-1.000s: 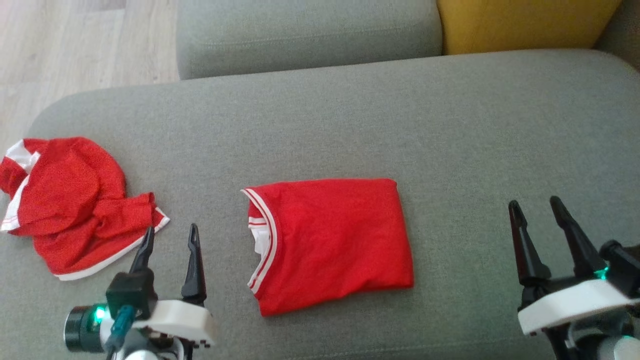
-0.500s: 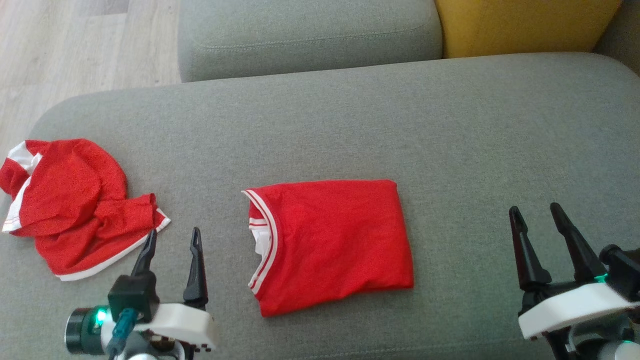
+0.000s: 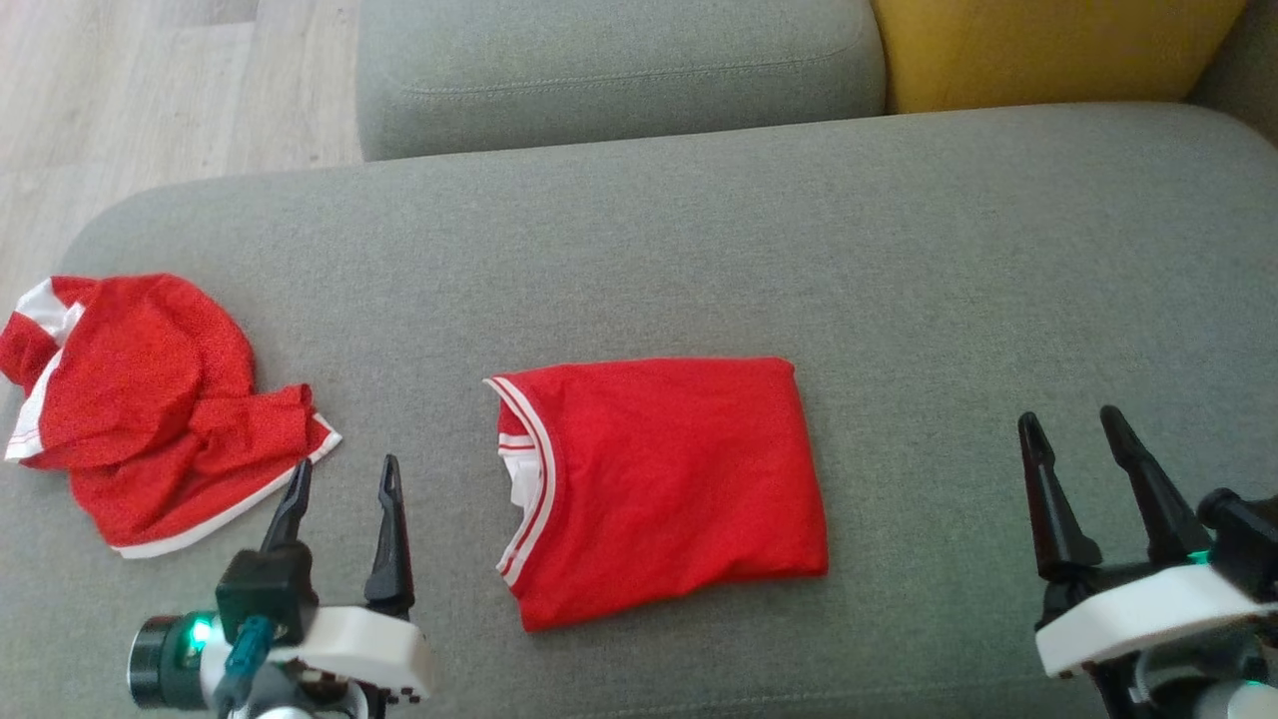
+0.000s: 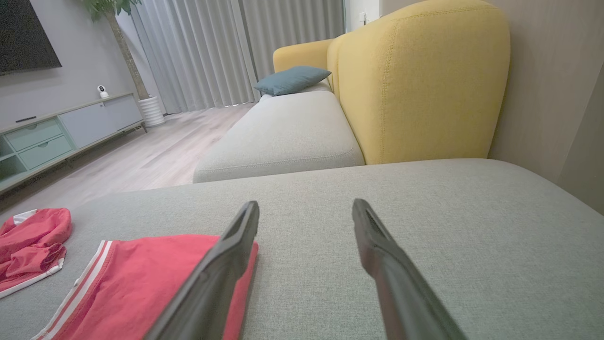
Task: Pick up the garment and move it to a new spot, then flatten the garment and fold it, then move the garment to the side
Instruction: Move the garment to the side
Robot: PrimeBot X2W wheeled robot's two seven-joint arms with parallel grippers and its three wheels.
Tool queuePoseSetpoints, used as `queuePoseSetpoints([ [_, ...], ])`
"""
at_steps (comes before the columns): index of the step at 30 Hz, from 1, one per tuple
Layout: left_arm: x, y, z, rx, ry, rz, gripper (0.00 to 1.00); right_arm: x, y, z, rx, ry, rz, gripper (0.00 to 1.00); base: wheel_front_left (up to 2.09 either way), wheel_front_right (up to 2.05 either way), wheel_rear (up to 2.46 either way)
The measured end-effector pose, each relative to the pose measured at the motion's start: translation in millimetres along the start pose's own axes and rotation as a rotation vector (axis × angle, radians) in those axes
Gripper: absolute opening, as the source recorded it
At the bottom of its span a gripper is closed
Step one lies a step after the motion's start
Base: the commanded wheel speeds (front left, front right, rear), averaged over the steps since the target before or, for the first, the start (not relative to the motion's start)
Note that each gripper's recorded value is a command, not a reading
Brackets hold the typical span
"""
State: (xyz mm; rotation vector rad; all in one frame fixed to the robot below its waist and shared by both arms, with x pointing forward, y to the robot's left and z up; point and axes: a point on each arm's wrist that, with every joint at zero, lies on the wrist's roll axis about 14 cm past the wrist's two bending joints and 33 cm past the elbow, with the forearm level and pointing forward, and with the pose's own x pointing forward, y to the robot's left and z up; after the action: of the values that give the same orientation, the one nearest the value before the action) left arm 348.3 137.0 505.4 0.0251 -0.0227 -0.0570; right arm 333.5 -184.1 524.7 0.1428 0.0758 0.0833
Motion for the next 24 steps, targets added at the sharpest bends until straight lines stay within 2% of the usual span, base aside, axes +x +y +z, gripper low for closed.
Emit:
queuePoseSetpoints([
  [9,12,4,1,-0.002,-0.005,0.012,1.0,12,4,-20,0.002,0.077,0.016,1.0,0.0,0.0,0.0],
  [15,34,11,3,0.004,-0.029,0.033,1.0,45,18,-45,0.004,0.16,0.077,1.0,0.0,0.0,0.0],
  [24,48,23,-7,0.001,-0.016,0.082,1.0,72,66,-122,0.047,0.407,0.23,1.0,0.0,0.0,0.0],
])
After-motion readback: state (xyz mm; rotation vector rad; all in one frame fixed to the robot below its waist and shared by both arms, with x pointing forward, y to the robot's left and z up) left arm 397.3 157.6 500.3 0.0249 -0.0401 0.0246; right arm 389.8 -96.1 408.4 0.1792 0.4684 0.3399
